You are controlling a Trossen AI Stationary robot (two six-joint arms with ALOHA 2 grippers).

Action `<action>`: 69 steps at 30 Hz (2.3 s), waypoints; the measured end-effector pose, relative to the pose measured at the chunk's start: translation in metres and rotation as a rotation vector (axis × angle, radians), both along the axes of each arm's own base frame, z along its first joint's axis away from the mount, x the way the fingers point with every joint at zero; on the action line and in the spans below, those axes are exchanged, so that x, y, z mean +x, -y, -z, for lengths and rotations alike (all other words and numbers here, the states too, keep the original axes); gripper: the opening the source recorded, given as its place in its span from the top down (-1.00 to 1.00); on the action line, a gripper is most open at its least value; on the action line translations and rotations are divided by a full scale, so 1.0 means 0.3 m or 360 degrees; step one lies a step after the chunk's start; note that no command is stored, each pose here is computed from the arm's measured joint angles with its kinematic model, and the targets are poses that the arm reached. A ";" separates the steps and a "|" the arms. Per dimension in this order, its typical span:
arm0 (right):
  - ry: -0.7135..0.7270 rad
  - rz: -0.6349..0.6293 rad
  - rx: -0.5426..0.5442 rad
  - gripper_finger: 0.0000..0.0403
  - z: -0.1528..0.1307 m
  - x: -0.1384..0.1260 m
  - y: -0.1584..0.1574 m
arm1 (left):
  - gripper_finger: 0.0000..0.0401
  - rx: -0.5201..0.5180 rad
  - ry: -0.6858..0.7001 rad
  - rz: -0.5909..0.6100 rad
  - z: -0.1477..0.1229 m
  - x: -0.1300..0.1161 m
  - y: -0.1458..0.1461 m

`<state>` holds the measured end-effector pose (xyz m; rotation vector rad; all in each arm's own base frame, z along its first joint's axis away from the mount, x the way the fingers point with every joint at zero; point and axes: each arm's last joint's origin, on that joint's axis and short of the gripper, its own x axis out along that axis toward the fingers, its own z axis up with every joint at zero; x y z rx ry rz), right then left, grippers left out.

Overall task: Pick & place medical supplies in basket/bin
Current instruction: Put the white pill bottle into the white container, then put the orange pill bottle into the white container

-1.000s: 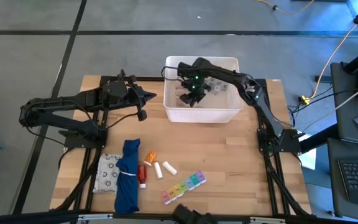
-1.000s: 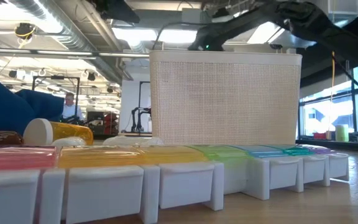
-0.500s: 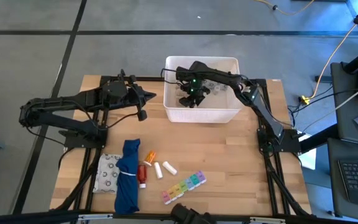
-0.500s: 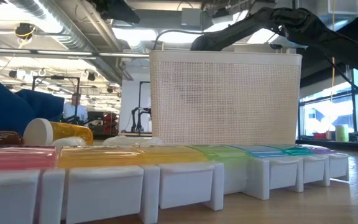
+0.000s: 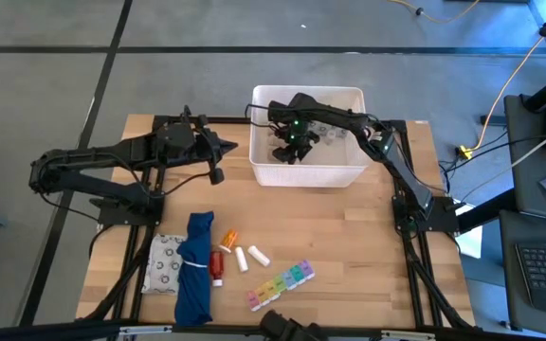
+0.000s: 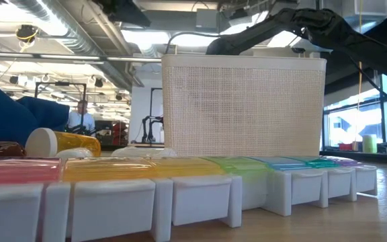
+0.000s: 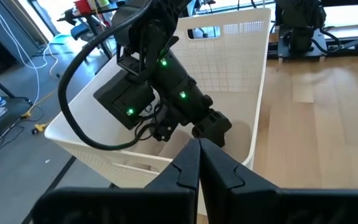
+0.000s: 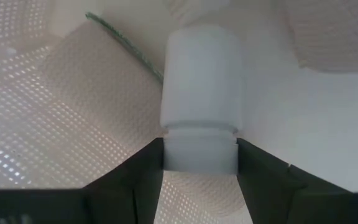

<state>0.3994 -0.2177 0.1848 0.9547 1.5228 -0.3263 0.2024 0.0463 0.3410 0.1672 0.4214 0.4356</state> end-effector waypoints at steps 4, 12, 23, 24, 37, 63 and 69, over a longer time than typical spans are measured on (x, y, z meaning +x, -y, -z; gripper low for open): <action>0.0046 -0.0049 -0.0030 0.05 -0.003 0.006 0.004 | 0.99 -0.0003 -0.0018 0.0000 0.003 -0.001 0.000; 0.0124 -0.0044 -0.0044 0.05 -0.003 0.020 0.010 | 0.98 -0.0003 -0.0018 0.0000 0.003 -0.001 0.000; 0.0165 -0.0062 -0.0057 -0.02 -0.004 0.027 0.012 | 0.98 -0.0003 -0.0019 0.0000 0.004 -0.001 0.000; 0.0169 -0.0060 -0.0060 -0.06 -0.004 0.027 0.013 | 0.98 -0.0003 -0.0019 0.0000 0.004 -0.001 0.000; 0.0253 -0.0059 -0.0109 -0.63 -0.006 0.044 0.023 | 0.98 -0.0003 -0.0019 -0.0001 0.004 -0.001 0.000; 0.0648 -0.0022 -0.0512 -0.68 -0.304 0.064 0.053 | 0.96 0.0008 -0.0020 -0.0028 0.003 -0.002 -0.001; 0.0675 -0.0032 -0.0791 -0.68 -0.454 0.012 0.008 | 0.91 0.0044 -0.0044 0.0007 0.004 -0.002 0.000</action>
